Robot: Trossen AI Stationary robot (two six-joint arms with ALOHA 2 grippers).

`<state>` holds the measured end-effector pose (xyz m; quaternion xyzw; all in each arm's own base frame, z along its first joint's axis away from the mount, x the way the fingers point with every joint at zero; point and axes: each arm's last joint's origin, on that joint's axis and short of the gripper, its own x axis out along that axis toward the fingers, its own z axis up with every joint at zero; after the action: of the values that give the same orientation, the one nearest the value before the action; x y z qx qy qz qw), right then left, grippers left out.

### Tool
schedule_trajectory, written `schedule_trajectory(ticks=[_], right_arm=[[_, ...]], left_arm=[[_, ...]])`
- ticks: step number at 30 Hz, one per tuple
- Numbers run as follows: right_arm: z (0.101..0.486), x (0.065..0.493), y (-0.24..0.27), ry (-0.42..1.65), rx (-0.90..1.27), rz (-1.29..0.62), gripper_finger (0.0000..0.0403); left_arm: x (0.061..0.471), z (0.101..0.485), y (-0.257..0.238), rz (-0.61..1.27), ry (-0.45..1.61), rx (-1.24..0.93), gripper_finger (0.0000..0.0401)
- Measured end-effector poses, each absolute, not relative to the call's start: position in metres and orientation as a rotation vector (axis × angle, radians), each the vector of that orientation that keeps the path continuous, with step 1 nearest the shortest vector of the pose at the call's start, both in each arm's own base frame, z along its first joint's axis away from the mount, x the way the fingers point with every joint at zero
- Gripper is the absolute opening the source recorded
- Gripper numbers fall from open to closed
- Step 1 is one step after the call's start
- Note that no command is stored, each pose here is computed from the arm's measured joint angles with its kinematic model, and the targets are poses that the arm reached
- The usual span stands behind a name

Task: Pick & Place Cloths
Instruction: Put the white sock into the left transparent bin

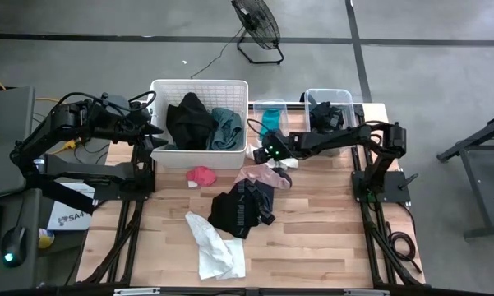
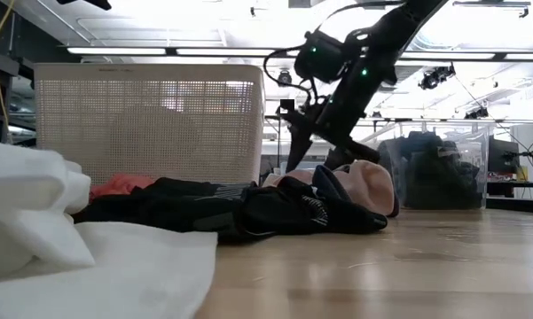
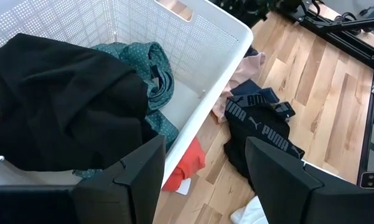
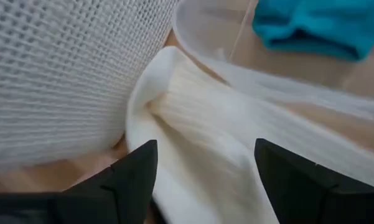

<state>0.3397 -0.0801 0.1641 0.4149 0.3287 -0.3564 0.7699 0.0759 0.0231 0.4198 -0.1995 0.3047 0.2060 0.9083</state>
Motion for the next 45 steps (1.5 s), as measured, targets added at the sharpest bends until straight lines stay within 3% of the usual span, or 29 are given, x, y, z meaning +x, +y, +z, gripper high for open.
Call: schedule_trajectory(ticks=[17, 22, 30, 37, 45], right_arm=[[0.109, 0.356, -0.06, 0.792, 0.858, -0.843, 0.0245], [0.109, 0.356, -0.054, 0.805, 0.894, -0.833, 0.0186], [0.108, 0.358, -0.052, 0.807, 1.04, -0.775, 0.0018], [0.129, 0.354, -0.051, 0.767, 1.037, -0.755, 0.0008], [0.181, 0.346, -0.047, 0.628, 0.984, -0.683, 0.0006]], left_arm=[[0.076, 0.42, 0.023, 0.417, 0.63, -0.415, 0.0216], [0.076, 0.42, 0.023, 0.417, 0.63, -0.415, 0.0216], [0.076, 0.42, 0.023, 0.417, 0.632, -0.416, 0.0216], [0.073, 0.417, 0.022, 0.422, 0.672, -0.419, 0.0216], [0.072, 0.415, 0.022, 0.424, 0.695, -0.422, 0.0216]])
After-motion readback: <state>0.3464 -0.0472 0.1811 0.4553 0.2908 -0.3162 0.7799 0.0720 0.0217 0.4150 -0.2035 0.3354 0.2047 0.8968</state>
